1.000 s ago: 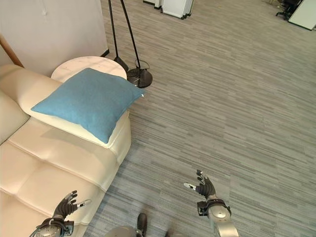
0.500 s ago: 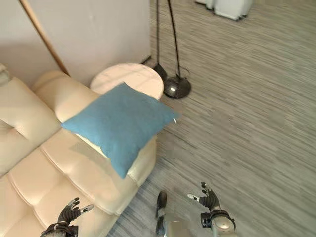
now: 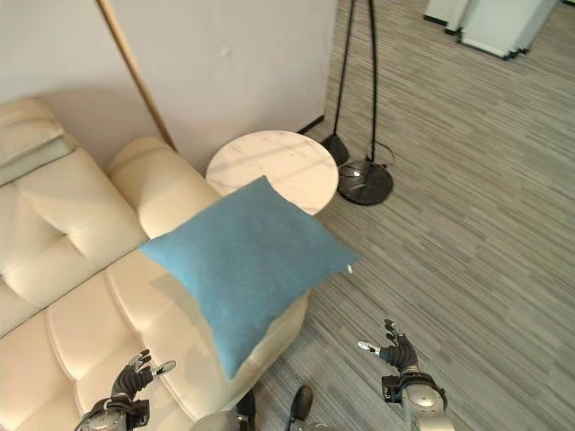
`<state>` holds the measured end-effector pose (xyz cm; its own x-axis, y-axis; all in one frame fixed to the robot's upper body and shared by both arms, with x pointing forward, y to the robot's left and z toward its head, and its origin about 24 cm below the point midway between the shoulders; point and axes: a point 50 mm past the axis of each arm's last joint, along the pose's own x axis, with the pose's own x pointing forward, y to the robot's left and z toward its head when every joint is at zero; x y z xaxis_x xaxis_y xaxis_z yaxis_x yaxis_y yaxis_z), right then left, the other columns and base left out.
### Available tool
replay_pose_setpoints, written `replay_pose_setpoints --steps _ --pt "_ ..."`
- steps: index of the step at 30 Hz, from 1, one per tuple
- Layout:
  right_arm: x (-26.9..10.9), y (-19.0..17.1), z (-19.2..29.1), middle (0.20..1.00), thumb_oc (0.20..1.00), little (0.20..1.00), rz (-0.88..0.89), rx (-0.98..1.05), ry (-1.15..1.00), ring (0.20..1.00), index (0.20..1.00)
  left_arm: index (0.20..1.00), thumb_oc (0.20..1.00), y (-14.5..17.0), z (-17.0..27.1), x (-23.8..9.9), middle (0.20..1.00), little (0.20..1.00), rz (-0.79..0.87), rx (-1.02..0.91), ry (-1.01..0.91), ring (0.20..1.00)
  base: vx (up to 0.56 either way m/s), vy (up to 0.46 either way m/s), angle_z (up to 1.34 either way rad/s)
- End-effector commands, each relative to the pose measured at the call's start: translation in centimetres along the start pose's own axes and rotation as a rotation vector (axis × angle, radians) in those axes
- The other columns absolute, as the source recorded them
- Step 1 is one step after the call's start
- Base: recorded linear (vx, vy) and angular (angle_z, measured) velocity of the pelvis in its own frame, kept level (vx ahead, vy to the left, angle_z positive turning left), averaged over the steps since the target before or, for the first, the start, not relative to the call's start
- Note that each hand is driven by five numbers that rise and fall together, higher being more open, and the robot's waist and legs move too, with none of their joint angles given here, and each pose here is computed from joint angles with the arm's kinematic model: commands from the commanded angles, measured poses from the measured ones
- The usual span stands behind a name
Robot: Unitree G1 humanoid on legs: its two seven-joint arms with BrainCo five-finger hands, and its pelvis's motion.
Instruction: Pick up all the scattered cushions and arrange them neatly on the sofa.
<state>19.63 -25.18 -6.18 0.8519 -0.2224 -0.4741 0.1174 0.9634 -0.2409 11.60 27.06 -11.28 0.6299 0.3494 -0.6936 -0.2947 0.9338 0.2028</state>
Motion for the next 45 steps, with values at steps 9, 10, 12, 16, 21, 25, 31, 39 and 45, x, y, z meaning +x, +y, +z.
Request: replay_pose_setpoints --steps 9,10,12,16,21,25,31,39,45 --pt "0.1 -3.1 3.3 1.000 1.000 1.000 -0.172 -0.029 -0.144 1.000 1.000 1.000 1.000 1.5 2.5 0.0 1.000 1.000 0.061 -0.046 -0.120 1.000 0.13 0.008 0.18" --pt "0.0 -3.4 3.4 1.000 1.000 1.000 -0.187 -0.035 -0.147 1.000 1.000 1.000 1.000 1.3 2.7 0.1 1.000 1.000 0.055 -0.044 -0.126 1.000 0.25 -0.197 0.15" --pt "-0.3 -4.3 3.7 1.000 1.000 1.000 -0.213 -0.049 -0.158 1.000 1.000 1.000 1.000 0.9 3.5 0.3 1.000 1.000 0.042 -0.009 -0.156 1.000 0.28 -0.227 0.38" --pt "0.0 -4.4 4.9 1.000 1.000 1.000 -0.188 -0.065 -0.193 1.000 1.000 1.000 1.000 0.3 5.1 0.5 1.000 1.000 0.007 0.019 -0.211 1.000 0.19 -0.314 0.89" --pt "1.2 -4.8 7.6 1.000 1.000 1.000 -0.146 -0.195 -0.256 1.000 1.000 1.000 1.000 -1.7 7.2 0.8 1.000 1.000 -0.075 0.030 -0.281 1.000 0.08 -0.305 0.64" --pt "2.2 -5.0 8.1 1.000 1.000 1.000 -0.139 -0.238 -0.231 1.000 1.000 1.000 1.000 -3.8 8.7 0.9 1.000 1.000 -0.143 0.004 -0.323 1.000 -0.01 -0.154 0.50" --pt "4.0 -3.7 7.4 1.000 1.000 1.000 -0.118 -0.220 -0.139 1.000 1.000 1.000 1.000 -8.3 11.6 0.7 1.000 1.000 -0.289 -0.005 -0.399 1.000 -0.05 -0.143 0.91" --pt "5.1 9.6 13.3 0.200 0.200 0.200 0.238 0.066 -0.270 0.200 0.200 0.200 0.200 -17.9 21.7 -1.9 0.200 0.200 -0.506 0.003 -0.660 0.200 -0.05 0.021 0.06" --pt "2.3 11.8 14.8 0.200 0.200 0.200 0.414 0.183 -0.408 0.200 0.200 0.200 0.200 -16.4 22.5 -2.9 0.200 0.200 -0.526 -0.123 -0.713 0.200 0.02 0.091 -0.07"
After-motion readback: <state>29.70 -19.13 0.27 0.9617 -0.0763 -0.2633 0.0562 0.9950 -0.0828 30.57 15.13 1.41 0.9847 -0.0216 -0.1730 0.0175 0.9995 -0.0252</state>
